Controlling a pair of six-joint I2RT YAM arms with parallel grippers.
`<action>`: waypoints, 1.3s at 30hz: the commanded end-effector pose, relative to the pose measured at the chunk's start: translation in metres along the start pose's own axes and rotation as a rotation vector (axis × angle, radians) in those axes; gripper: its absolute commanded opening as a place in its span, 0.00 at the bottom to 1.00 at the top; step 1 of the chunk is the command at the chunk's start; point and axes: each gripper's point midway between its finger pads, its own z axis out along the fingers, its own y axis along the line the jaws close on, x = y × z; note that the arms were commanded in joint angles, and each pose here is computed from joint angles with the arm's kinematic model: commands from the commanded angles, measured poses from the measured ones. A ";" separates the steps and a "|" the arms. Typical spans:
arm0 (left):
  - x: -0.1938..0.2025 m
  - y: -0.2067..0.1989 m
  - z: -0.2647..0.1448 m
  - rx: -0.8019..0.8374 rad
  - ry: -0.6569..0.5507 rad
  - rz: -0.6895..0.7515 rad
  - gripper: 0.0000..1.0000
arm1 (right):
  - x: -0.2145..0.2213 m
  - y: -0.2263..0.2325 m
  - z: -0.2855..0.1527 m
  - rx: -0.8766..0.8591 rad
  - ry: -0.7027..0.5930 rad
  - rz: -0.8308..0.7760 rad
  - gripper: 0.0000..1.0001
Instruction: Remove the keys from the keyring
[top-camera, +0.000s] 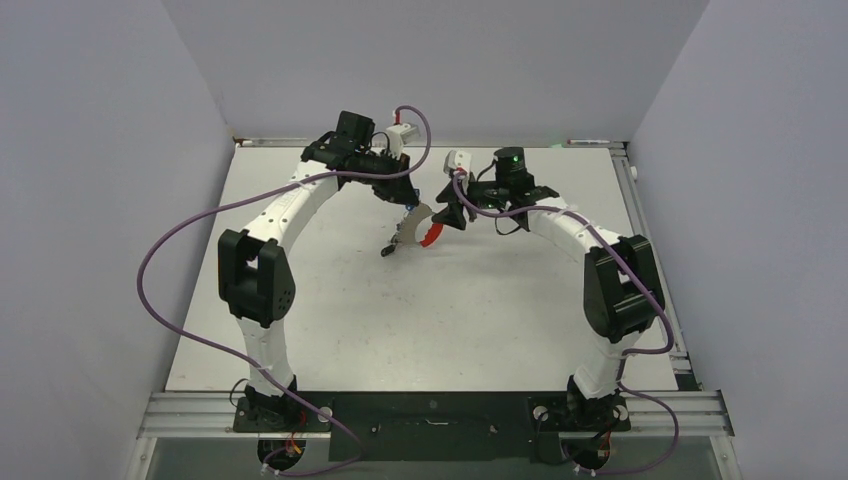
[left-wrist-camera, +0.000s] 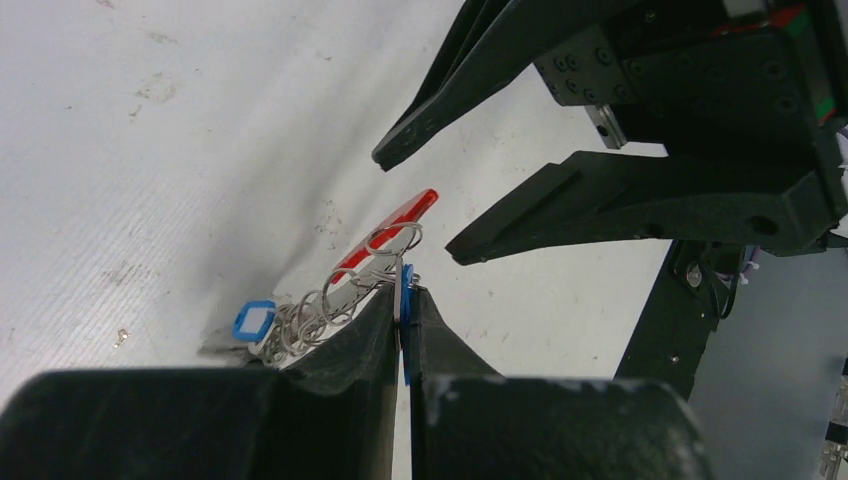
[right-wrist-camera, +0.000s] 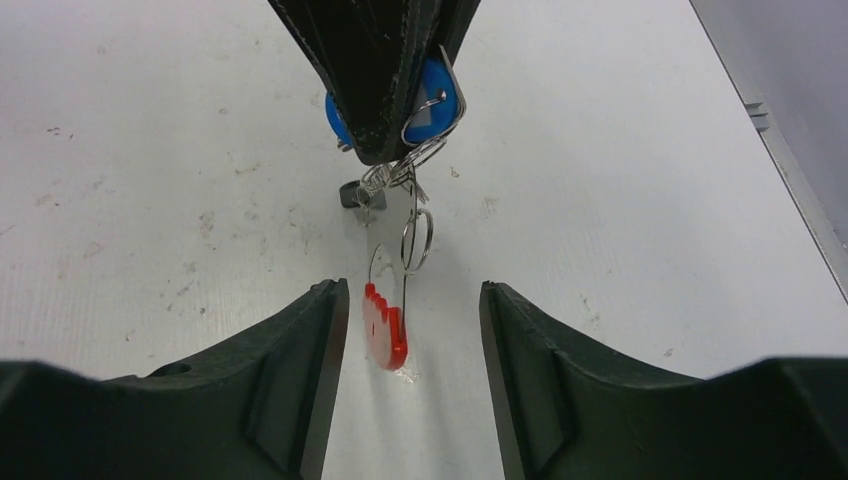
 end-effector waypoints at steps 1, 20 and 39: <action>-0.032 -0.040 -0.023 0.088 -0.085 0.099 0.00 | -0.038 0.000 -0.003 0.032 -0.022 -0.153 0.51; 0.006 -0.051 -0.012 0.167 0.118 -0.160 0.00 | -0.052 0.004 -0.003 0.034 -0.032 -0.159 0.44; -0.034 -0.085 -0.046 0.578 -0.081 -0.660 0.00 | -0.052 0.027 -0.004 -0.057 -0.063 -0.138 0.46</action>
